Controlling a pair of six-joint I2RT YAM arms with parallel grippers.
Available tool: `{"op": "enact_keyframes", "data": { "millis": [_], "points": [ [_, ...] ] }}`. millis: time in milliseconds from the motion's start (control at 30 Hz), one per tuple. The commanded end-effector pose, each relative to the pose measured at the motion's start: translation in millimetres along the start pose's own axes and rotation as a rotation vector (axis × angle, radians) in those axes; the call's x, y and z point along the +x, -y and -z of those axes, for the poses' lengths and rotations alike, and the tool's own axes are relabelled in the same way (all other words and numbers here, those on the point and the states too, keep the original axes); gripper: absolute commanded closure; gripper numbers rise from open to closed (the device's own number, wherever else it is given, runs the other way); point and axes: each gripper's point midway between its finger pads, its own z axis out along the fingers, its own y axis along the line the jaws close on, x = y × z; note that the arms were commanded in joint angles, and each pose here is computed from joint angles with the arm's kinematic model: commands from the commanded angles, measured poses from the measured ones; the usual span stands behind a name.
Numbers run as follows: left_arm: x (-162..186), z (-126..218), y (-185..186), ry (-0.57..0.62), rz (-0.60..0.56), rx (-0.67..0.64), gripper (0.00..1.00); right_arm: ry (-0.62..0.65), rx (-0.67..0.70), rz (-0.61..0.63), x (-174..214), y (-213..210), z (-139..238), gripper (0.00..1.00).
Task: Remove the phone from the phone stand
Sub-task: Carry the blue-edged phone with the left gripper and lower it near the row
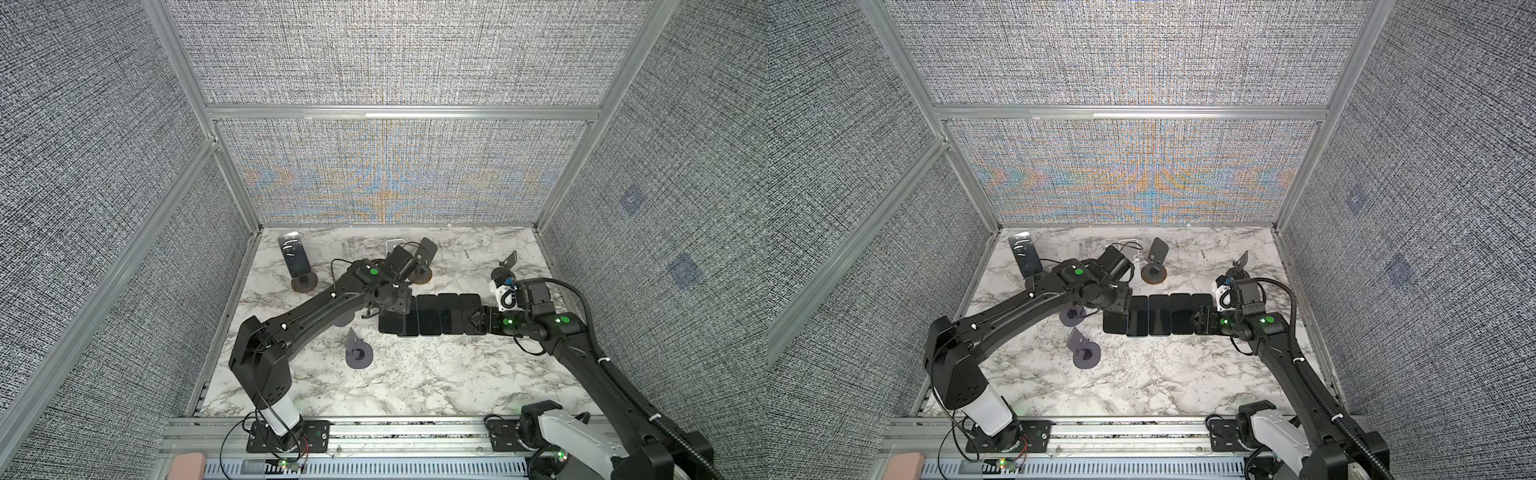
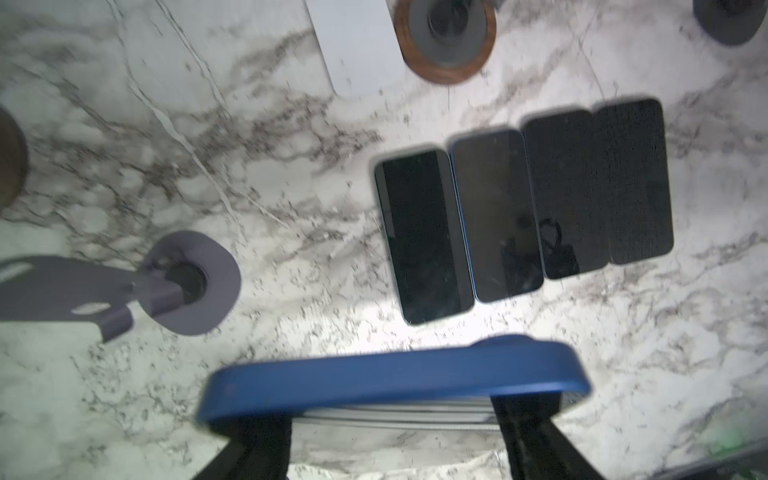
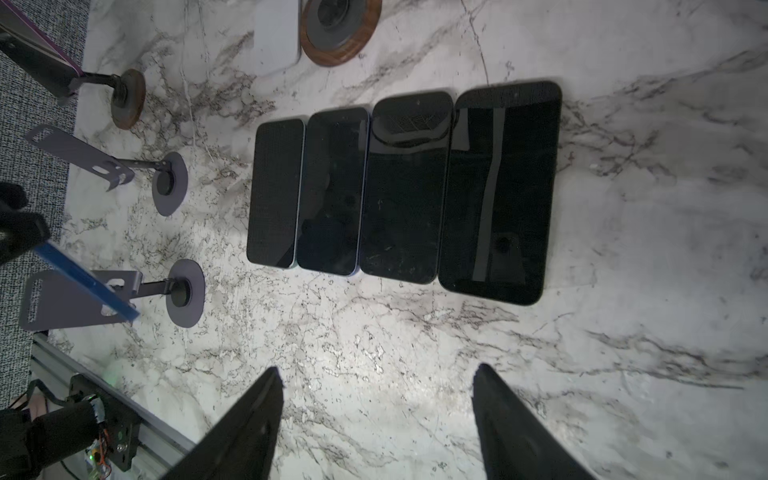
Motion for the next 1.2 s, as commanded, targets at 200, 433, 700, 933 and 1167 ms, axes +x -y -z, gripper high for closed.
{"op": "enact_keyframes", "data": {
  "millis": [200, 433, 700, 933, 1167],
  "points": [
    [68, -48, 35, -0.193, 0.116, 0.018, 0.87, -0.015, 0.039, -0.013, 9, 12, -2, 0.29],
    [90, -73, 47, -0.254, 0.138, -0.027, 0.87, -0.012, 0.042, -0.018, 8, 14, -3, 0.29],
    [106, -91, 44, -0.307, 0.149, -0.070, 0.85, -0.009, 0.050, -0.021, 9, 18, -2, 0.29],
    [116, -107, 39, -0.331, 0.157, -0.098, 0.74, -0.011, 0.045, -0.025, 8, 17, -4, 0.29],
    [122, -122, 31, -0.346, 0.161, -0.158, 0.63, -0.009, 0.046, -0.021, 8, 18, -4, 0.29]
  ]
}}
